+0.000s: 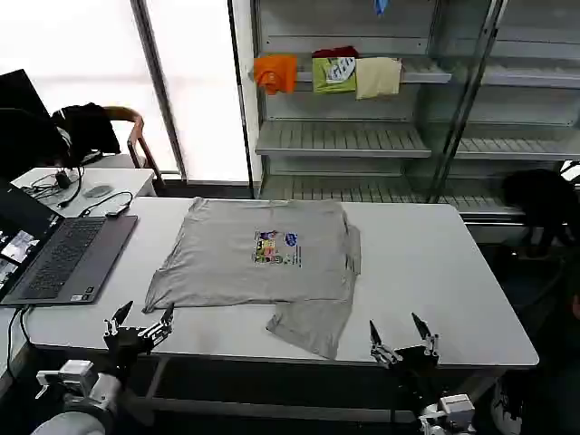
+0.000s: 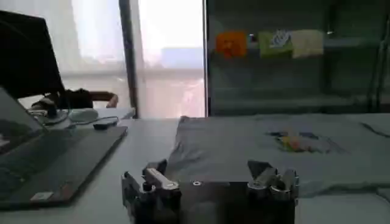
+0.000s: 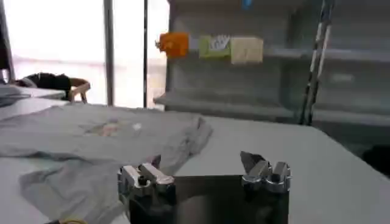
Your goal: Fold and organize the clothes.
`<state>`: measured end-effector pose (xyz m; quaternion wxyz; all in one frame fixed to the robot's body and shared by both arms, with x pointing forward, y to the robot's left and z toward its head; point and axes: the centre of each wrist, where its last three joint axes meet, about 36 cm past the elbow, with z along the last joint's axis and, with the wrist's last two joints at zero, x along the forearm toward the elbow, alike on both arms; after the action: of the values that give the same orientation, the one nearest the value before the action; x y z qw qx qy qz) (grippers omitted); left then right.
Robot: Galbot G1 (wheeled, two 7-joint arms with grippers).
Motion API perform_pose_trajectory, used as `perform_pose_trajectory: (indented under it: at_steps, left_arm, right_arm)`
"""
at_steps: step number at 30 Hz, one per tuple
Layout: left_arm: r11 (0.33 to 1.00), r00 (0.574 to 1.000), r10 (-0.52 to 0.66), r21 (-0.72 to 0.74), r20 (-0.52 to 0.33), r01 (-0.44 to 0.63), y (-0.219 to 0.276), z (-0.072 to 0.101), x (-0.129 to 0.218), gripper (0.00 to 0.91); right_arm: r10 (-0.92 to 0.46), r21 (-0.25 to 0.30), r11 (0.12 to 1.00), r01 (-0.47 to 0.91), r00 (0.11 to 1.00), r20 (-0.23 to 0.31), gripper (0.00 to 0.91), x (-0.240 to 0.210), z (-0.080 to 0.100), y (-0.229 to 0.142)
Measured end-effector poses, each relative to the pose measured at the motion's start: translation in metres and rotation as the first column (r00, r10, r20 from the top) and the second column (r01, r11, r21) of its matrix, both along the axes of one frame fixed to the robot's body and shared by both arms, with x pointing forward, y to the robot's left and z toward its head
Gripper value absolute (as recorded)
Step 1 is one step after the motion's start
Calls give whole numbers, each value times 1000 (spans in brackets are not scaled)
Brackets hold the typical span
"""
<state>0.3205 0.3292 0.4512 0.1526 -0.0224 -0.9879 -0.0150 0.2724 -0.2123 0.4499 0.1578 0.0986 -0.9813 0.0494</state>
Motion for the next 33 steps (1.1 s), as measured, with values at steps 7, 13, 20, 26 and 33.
perform_pose_trajectory:
  at_steps: [7, 13, 20, 26, 33]
  left_arm:
    - [1000, 997, -6, -9, -83, 5, 8, 3, 12, 907]
    - [1000, 991, -4, -23, -132, 1, 21, 4, 28, 907]
    - [999, 988, 1, -46, -157, -8, 33, 3, 46, 907]
    - [998, 986, 11, -58, -167, -21, 41, -1, 60, 907]
    - [997, 983, 33, -64, -180, -45, 53, -8, 71, 887]
  right_arm:
    - [45, 2, 999, -45, 996, -78, 907, 1, 4, 10]
    - [73, 14, 997, -72, 992, -105, 907, 5, 4, 17]
    - [89, 22, 996, -87, 989, -121, 907, 11, 3, 23]
    - [100, 29, 995, -97, 986, -130, 907, 17, 0, 27]
    - [106, 38, 994, -101, 985, -137, 907, 23, -3, 31]
